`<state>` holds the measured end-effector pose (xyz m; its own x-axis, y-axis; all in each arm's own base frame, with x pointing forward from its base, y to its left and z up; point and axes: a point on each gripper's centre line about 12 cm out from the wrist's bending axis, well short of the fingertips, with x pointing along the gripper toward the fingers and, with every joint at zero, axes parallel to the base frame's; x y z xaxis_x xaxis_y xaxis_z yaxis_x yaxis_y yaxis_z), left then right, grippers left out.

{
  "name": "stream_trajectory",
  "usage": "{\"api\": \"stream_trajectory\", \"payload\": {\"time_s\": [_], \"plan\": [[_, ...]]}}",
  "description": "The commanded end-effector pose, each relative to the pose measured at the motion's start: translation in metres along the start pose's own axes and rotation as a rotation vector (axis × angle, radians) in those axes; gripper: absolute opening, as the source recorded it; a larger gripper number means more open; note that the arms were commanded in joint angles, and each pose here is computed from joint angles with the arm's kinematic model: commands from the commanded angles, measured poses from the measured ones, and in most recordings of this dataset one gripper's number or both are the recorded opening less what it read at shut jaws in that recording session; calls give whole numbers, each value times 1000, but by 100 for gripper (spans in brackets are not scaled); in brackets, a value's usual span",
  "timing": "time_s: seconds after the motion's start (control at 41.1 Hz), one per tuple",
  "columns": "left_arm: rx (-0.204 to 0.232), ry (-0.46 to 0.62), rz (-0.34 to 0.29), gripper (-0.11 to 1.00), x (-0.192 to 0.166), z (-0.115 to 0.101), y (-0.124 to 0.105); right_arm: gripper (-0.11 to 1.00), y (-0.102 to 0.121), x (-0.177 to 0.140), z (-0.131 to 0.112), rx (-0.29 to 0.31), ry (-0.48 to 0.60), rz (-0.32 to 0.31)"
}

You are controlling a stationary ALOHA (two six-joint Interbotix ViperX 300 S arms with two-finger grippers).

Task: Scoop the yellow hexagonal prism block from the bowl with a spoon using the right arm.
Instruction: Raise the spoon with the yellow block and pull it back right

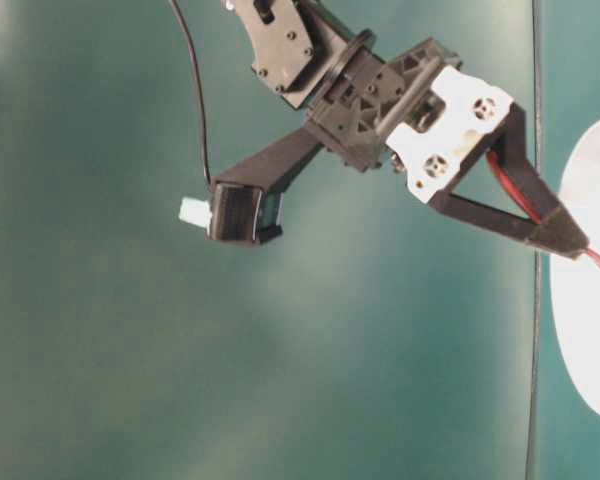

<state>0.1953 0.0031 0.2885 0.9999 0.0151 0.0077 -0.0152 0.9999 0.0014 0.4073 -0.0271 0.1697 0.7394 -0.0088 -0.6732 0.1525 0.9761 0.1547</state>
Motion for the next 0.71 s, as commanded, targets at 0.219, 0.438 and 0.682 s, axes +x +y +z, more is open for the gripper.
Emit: {"api": "stream_trajectory", "payload": {"time_s": [0.219, 0.438, 0.682], "plan": [[2, -21, 1, 0, 3, 9, 0, 25, 0, -23, 4, 27, -132, -18], [2, -21, 1, 0, 3, 9, 0, 25, 3, -34, 0, 19, -206, -29], [2, -21, 1, 0, 3, 9, 0, 25, 8, -49, -3, 1, -323, -40]]}}
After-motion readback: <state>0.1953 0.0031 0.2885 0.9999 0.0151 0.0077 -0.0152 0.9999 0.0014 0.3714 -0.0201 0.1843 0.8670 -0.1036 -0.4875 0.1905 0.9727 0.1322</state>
